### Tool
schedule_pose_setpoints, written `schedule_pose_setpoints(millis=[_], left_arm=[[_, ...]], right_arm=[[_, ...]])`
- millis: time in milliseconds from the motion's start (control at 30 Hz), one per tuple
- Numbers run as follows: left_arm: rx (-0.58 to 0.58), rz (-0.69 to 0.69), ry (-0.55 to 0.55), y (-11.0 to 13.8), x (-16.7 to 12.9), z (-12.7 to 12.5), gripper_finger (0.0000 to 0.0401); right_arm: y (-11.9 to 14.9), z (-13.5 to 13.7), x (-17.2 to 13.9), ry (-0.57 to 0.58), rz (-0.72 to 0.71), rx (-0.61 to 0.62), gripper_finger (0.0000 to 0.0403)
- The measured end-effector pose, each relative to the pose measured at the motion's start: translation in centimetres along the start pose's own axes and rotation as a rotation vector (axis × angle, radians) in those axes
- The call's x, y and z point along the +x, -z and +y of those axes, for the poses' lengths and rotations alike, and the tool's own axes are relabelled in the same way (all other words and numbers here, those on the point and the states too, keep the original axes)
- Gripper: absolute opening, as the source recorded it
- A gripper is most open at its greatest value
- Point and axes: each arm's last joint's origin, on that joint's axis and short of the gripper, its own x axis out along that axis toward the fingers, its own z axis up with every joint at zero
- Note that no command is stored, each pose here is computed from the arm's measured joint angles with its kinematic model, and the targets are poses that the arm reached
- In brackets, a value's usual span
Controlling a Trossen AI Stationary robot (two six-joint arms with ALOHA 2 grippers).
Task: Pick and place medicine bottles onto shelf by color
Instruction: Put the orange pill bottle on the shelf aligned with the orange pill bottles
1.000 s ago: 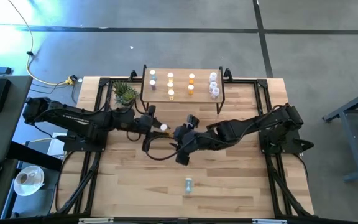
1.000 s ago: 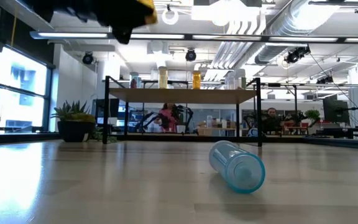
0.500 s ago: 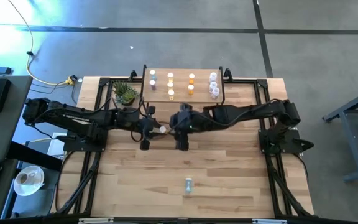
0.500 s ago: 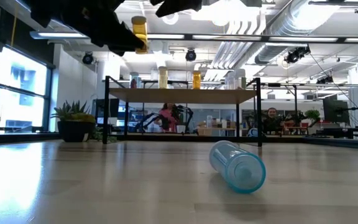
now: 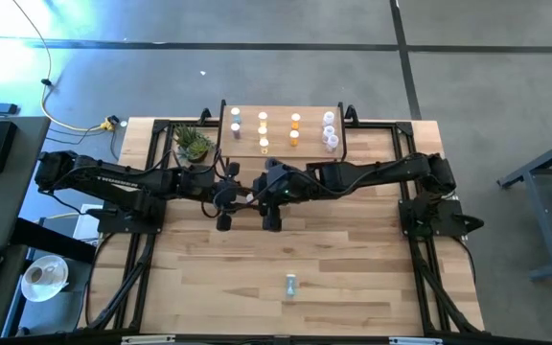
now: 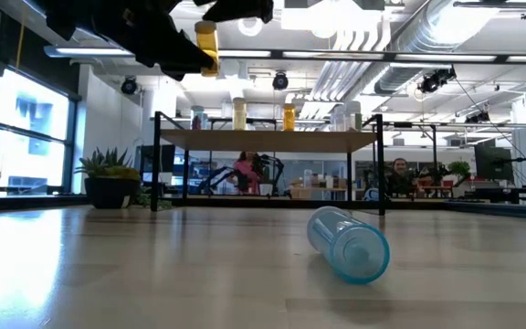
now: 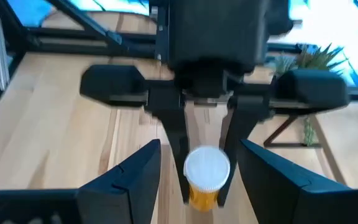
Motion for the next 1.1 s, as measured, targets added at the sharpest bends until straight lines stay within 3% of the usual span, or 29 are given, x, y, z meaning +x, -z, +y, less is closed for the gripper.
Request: schedule_pose_setpoints(millis=[600, 1100], left_arm=[[-0.008, -0.059, -0.004, -0.58, -0.02, -0.01, 0.0087], [-0.030, -0.070, -0.012, -0.69, -0.03, 0.03, 0.0087]], right_arm=[[0.33, 0.07, 0.65, 0.009, 0.018, 0.001, 0.0199], [0.56, 0.04, 0.65, 0.011, 0.041, -0.001, 0.0101]])
